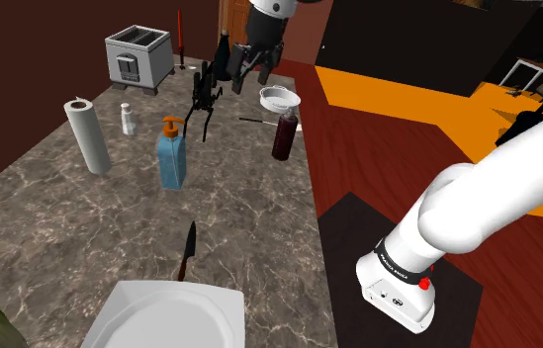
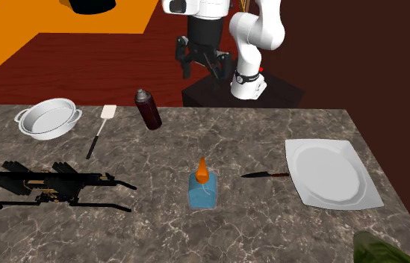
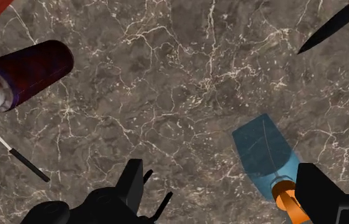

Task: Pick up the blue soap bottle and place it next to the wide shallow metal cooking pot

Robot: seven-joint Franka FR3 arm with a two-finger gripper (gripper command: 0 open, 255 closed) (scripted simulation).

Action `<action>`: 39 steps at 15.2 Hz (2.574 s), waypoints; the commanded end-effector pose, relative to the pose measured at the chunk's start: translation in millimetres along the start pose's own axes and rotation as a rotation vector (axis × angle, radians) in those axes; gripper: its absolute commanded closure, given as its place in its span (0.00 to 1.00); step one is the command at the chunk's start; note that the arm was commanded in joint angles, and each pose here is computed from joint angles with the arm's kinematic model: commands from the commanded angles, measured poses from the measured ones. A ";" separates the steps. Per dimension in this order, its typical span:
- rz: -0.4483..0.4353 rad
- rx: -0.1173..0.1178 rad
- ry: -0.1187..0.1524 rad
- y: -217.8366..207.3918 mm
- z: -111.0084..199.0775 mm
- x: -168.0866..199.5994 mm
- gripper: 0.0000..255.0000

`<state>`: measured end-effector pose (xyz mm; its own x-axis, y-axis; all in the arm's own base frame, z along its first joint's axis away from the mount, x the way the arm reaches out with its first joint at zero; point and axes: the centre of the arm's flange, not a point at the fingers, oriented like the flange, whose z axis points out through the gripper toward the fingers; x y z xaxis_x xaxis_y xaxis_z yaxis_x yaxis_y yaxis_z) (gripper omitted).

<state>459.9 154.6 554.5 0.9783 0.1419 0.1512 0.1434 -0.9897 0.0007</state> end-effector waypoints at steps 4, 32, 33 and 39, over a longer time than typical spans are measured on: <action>-0.008 0.003 -0.009 -38.8 37.8 43.7 0.00; -0.025 0.006 -0.028 -116.9 154.0 131.5 1.00; -0.025 0.006 -0.028 -116.9 154.0 131.5 1.00; -0.025 0.006 -0.028 -116.8 154.0 131.4 1.00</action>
<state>594.7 292.4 422.4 0.9780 0.1676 0.1238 0.1692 -0.9856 -0.0025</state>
